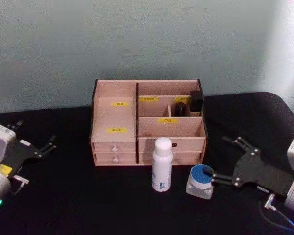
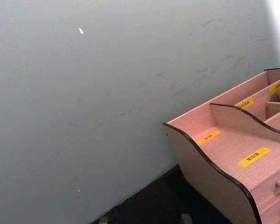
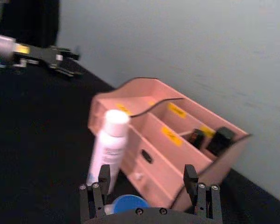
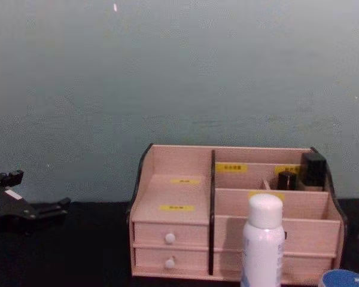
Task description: Pick up the facial cleanser and watermelon frost from the table and place them into the tiered storage box.
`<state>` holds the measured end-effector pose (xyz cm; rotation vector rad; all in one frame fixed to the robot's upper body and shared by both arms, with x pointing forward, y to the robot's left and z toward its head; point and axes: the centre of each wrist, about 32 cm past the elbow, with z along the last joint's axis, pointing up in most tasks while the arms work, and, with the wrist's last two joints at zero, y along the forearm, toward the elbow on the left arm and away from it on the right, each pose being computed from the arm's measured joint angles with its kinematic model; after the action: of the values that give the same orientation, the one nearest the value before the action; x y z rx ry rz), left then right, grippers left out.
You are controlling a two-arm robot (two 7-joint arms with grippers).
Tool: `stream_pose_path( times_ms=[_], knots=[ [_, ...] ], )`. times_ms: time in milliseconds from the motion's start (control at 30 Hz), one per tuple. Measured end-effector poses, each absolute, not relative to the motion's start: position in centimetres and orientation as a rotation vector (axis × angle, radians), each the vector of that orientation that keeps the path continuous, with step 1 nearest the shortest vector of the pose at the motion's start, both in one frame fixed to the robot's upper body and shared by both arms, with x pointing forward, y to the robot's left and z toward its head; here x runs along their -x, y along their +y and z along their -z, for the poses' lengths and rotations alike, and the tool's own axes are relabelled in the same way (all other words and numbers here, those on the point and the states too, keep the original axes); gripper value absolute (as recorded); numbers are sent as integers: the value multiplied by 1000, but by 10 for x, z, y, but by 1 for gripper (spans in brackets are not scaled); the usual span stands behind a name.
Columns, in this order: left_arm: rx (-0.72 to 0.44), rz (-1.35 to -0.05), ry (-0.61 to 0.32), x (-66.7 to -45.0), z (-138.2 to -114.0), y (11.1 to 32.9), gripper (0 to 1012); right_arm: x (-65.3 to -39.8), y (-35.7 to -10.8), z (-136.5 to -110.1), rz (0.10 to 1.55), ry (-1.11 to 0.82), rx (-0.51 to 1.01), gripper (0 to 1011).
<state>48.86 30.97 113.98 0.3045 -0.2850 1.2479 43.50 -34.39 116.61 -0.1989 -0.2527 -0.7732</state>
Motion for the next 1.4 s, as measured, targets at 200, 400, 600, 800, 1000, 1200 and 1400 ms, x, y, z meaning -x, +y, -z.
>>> stream_pose_path(
  times_ms=[200,400,600,800,1000,1200,1400],
  knots=[
    [-304,-1248,-285,-489,-1140,310,1001,-439,-338,-1161,699,-225,197,1000],
    [-304,-1248,-285,-489,-1140,310,1001,-444,-330,-1156,657,-190,195,1000],
    [-304,-1248,-285,-489,-1140,310,1001,-449,-324,-1154,639,-152,208,1000],
    [-305,-1248,-285,-489,-1140,310,1001,-459,-316,-1152,625,-87,220,1000],
    [-304,-1248,-285,-489,-1140,310,1001,-467,-310,-1151,620,-56,221,1000],
    [-305,-1248,-285,-489,-1140,310,1001,-475,-302,-1149,613,-34,216,1000],
    [-304,-1248,-285,-489,-1140,310,1001,-483,-294,-1148,613,-21,212,1000]
  ],
)
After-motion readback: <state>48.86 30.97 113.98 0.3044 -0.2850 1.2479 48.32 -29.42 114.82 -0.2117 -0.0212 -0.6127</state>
